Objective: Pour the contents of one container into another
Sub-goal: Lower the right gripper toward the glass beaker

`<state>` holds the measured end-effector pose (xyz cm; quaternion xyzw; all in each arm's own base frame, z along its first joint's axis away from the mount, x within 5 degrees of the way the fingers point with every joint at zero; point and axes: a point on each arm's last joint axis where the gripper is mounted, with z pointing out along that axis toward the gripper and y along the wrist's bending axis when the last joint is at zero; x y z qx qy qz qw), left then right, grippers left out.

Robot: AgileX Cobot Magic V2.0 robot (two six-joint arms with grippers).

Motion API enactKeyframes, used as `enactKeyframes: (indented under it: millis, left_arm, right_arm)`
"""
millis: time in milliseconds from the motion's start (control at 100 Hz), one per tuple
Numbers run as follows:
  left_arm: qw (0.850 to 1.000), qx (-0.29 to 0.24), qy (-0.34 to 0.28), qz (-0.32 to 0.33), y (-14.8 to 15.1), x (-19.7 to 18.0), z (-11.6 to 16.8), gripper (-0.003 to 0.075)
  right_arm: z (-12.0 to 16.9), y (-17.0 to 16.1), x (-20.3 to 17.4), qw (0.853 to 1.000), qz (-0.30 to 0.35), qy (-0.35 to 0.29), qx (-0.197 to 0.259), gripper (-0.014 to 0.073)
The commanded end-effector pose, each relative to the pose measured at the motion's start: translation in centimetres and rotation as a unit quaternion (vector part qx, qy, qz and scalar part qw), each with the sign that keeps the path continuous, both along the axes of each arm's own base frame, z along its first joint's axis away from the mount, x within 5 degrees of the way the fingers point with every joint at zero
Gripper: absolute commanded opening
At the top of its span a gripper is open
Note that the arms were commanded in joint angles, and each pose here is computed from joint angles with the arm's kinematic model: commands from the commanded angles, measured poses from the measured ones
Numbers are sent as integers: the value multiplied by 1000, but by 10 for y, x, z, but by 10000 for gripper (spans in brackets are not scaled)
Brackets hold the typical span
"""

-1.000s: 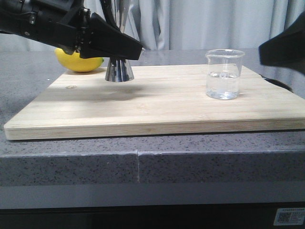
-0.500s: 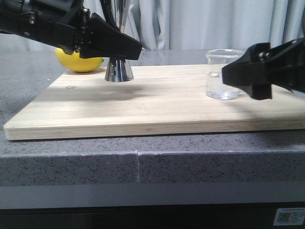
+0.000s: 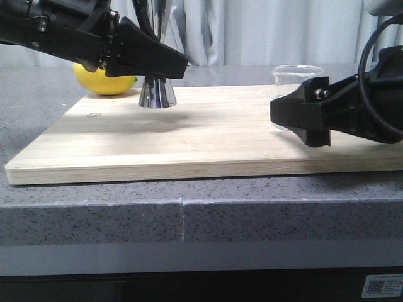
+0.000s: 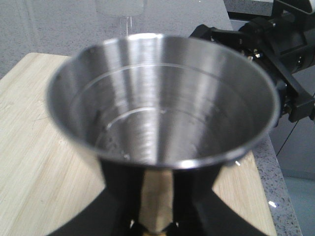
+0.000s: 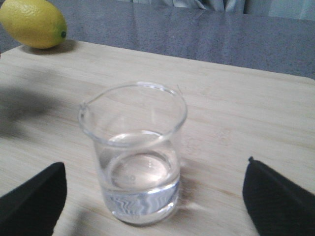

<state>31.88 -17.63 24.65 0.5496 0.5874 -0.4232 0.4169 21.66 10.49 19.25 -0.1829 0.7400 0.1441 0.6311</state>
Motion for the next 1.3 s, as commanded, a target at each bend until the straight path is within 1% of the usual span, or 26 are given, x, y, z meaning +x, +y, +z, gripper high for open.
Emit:
enactKeyframes:
  millis: [0,280,670,1100,1290]
  left_arm:
    - [997,-67,-15,-29,-3,-11,35,18]
    - [997,-67,-15,-29,-3,-11,35,18]
    - [997,-67,-15,-29,-3,-11,35,18]
    - [997,-66,-15,-30,-3,-11,35,18]
    - [997,-66,-15,-30,-3,-11,35,18]
  right_arm:
    - [18,4,5,998,10,-64,26,658]
    - [13,7,8,997,15,-73,33,658]
    - [20,9,13,995,15,-87,39,658]
    - [12,13,21,996,16,-78,35,657]
    - [13,13,21,996,17,-83,37,657]
